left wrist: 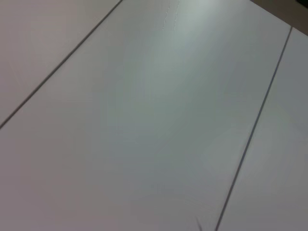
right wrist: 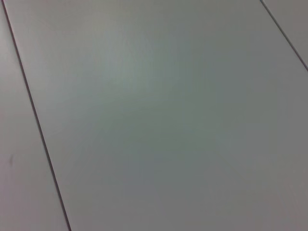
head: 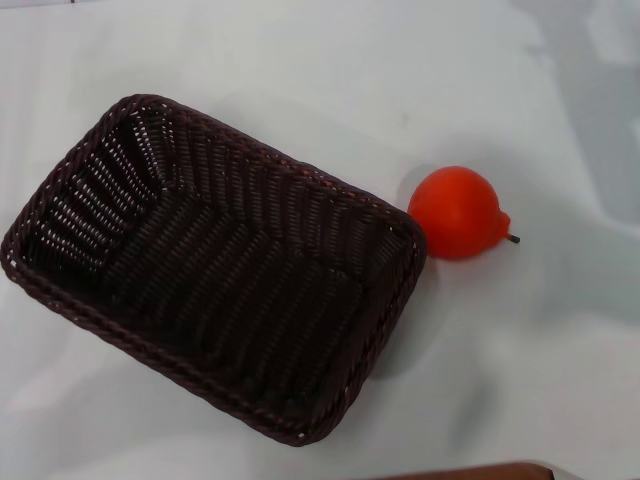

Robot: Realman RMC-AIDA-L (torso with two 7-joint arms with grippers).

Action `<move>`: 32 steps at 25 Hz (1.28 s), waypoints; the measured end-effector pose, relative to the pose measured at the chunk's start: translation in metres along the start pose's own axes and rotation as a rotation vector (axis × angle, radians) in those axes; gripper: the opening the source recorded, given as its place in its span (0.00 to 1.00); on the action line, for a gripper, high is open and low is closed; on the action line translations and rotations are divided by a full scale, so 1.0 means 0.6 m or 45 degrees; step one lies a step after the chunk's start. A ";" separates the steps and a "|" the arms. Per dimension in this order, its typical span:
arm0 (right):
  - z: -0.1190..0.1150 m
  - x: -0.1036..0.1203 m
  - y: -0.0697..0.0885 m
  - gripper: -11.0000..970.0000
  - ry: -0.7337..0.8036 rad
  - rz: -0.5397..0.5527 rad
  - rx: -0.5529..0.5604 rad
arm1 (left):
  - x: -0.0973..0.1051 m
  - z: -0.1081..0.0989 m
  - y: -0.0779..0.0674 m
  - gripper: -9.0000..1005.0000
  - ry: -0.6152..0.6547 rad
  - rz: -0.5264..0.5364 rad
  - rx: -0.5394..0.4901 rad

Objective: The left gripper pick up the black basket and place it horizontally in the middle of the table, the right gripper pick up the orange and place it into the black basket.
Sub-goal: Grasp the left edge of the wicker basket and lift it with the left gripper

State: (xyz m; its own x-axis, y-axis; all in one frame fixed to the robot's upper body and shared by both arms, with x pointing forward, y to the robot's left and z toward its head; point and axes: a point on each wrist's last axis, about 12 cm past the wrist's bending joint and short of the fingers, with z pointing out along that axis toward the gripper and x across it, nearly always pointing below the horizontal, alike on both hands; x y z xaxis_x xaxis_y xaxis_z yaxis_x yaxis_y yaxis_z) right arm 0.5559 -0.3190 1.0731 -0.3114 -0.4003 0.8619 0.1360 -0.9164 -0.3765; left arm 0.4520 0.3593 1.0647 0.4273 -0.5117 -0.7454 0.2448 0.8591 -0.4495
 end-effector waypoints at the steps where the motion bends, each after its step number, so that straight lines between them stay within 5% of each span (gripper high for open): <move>1: 0.001 0.000 0.000 0.97 0.001 0.004 0.001 | 0.000 0.002 0.000 0.90 0.002 -0.003 0.005; 12: 0.015 0.000 -0.002 0.97 -0.004 0.035 -0.010 | -0.009 0.035 0.007 0.90 0.112 -0.076 0.133; 21: 0.020 -0.003 -0.002 0.97 -0.022 0.037 -0.021 | -0.072 0.142 0.026 0.89 0.940 -0.244 0.532; 26: 0.023 -0.006 0.002 0.97 -0.043 0.041 -0.055 | -0.092 0.177 0.007 0.89 1.289 -0.186 0.551; 32: 0.024 -0.007 0.004 0.97 -0.050 0.044 -0.072 | -0.075 0.206 -0.029 0.86 1.626 -0.093 0.563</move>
State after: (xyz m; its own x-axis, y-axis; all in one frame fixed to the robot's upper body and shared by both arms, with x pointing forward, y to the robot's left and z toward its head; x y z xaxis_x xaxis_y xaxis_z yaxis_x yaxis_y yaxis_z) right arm 0.5711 -0.3195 1.0732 -0.2701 -0.4326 0.8602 0.0925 -0.9009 -0.4240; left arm 0.5358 0.3689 1.1669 -0.6396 0.0001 -0.7687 0.5926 0.6371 -0.4929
